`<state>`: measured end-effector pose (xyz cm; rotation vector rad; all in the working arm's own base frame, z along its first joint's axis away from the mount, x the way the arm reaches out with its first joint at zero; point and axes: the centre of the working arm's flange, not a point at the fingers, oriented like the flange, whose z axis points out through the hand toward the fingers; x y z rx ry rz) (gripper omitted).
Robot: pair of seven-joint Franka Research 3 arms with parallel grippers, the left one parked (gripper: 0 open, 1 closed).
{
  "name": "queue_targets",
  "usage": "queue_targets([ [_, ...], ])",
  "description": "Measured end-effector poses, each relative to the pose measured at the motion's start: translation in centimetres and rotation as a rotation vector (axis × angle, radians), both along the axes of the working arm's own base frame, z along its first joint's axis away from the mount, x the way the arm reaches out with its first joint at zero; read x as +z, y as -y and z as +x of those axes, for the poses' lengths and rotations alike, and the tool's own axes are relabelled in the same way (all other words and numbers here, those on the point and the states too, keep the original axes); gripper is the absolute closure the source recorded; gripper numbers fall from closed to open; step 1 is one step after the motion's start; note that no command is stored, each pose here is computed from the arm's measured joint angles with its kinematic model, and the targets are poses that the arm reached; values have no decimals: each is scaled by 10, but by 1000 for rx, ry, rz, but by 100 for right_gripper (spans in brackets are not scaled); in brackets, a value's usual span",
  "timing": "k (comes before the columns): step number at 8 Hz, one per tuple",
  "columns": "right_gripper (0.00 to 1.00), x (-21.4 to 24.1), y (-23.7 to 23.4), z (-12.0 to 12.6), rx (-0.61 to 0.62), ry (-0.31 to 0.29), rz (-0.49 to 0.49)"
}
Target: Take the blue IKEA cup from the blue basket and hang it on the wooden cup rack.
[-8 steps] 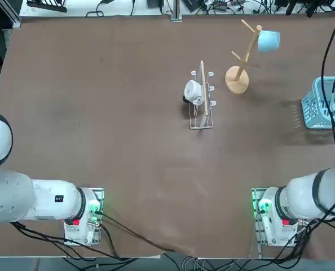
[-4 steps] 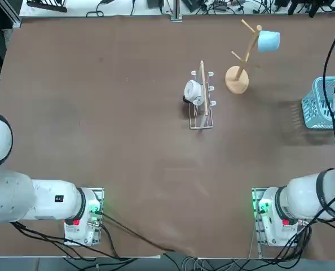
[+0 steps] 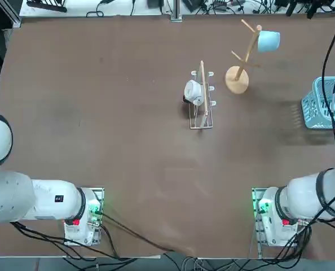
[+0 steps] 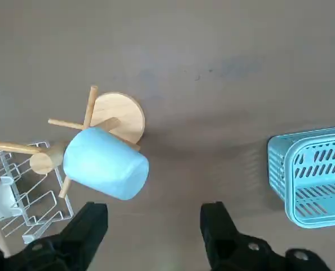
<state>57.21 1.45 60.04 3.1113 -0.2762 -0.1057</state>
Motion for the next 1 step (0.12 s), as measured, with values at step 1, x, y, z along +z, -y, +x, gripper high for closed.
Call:
queue_targets([
  [1, 0, 0, 0, 0, 0, 1, 0],
])
